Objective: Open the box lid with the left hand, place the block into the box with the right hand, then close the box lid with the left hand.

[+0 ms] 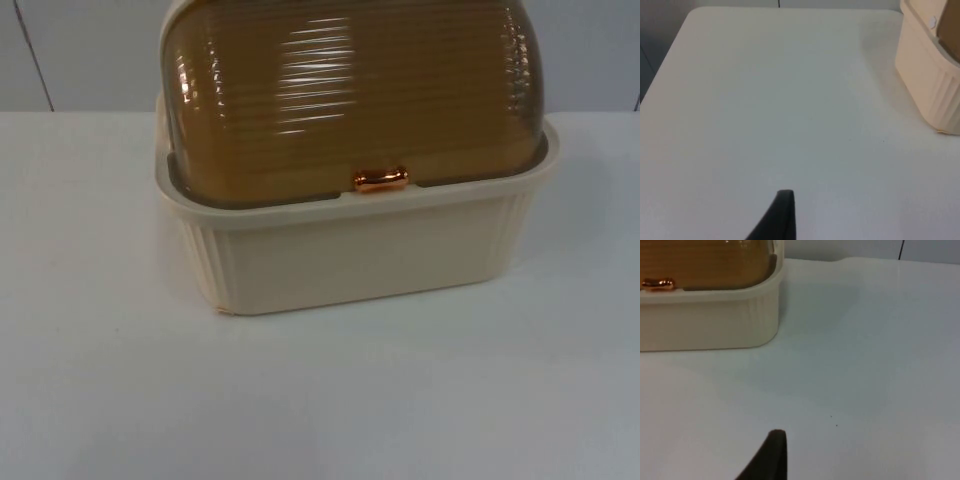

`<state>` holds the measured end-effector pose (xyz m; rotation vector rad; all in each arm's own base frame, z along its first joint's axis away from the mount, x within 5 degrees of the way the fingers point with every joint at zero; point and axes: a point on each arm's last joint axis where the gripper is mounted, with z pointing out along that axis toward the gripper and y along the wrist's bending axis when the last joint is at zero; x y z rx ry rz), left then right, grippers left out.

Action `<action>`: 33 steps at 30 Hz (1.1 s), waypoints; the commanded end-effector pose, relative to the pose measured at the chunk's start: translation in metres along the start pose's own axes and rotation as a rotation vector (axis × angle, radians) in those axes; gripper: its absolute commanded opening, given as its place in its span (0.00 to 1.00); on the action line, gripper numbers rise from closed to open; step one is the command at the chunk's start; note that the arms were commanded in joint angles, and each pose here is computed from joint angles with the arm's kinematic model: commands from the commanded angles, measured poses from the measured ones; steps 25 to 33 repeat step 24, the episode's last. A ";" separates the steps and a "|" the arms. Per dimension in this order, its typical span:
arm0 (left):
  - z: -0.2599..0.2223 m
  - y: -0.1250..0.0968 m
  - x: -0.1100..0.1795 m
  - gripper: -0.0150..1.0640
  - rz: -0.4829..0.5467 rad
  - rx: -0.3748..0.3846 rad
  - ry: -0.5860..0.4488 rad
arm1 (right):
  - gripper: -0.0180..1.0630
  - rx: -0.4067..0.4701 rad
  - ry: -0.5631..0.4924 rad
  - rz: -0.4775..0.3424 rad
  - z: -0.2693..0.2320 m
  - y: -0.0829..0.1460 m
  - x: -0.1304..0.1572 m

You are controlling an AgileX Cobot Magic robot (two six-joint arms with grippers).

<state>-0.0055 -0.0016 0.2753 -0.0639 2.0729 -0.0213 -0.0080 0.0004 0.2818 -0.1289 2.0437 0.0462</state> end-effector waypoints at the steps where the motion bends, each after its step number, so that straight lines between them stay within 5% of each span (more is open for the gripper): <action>1: 0.001 0.000 0.000 0.98 -0.007 -0.002 -0.013 | 0.99 0.004 -0.001 0.007 0.001 -0.001 0.001; 33: 0.001 0.000 0.000 0.98 -0.007 -0.002 -0.013 | 0.99 0.047 -0.003 0.040 0.001 0.000 0.001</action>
